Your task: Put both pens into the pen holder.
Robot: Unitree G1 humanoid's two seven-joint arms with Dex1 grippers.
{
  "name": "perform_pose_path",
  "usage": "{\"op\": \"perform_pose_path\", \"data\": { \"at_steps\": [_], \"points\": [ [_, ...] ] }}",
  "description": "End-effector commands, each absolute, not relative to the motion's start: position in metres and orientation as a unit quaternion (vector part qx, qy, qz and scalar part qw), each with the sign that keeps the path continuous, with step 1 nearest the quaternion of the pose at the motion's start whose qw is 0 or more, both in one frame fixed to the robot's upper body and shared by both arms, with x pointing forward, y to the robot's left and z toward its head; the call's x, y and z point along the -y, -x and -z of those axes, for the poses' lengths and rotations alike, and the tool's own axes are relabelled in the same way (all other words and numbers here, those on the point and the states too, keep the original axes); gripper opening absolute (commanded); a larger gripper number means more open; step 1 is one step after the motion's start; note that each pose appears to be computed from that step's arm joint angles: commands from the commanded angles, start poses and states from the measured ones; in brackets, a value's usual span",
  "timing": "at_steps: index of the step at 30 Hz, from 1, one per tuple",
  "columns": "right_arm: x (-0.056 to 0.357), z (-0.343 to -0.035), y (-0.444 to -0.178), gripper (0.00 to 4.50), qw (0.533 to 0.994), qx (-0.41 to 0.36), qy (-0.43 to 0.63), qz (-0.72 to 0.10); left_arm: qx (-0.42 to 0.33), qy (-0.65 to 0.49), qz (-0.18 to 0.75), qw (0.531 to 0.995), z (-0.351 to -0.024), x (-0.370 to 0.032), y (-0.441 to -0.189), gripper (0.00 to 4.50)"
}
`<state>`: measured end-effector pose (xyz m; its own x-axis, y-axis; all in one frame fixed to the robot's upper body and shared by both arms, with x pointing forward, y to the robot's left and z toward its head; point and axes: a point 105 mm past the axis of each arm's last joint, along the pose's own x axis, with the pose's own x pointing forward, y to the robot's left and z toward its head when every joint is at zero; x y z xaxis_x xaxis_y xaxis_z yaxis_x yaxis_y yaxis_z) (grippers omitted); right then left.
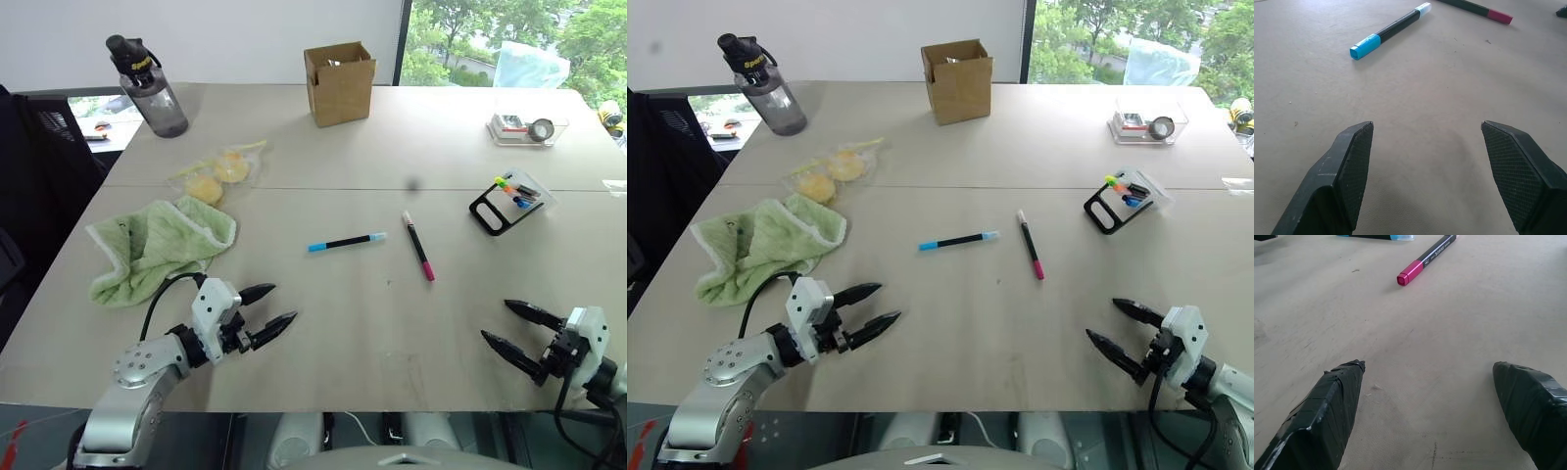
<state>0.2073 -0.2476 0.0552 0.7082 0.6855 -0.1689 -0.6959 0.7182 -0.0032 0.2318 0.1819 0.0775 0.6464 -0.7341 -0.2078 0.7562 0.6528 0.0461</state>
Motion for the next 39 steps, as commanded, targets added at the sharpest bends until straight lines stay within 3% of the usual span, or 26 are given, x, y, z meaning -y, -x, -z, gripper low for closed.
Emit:
{"op": "perform_pose_path", "data": {
  "at_steps": [1,12,27,39],
  "points": [
    [0.246,-0.067,-0.21,4.48,0.924,-0.06,0.039,-0.375,-0.068,-0.075,0.412,0.906,-0.084,-0.182,-0.235,3.64],
    [0.243,-0.067,-0.21,4.48,0.923,-0.058,0.035,-0.378,-0.068,-0.087,0.409,0.906,-0.083,-0.183,-0.248,3.64],
    [0.239,-0.067,-0.21,4.48,0.926,-0.046,0.027,-0.373,-0.018,-0.08,0.408,0.909,-0.107,-0.186,-0.279,3.64],
    [0.205,-0.098,-0.218,4.48,0.899,-0.015,0.018,-0.437,-0.006,-0.157,0.454,0.877,-0.124,-0.153,-0.346,3.64]
  ]
}}
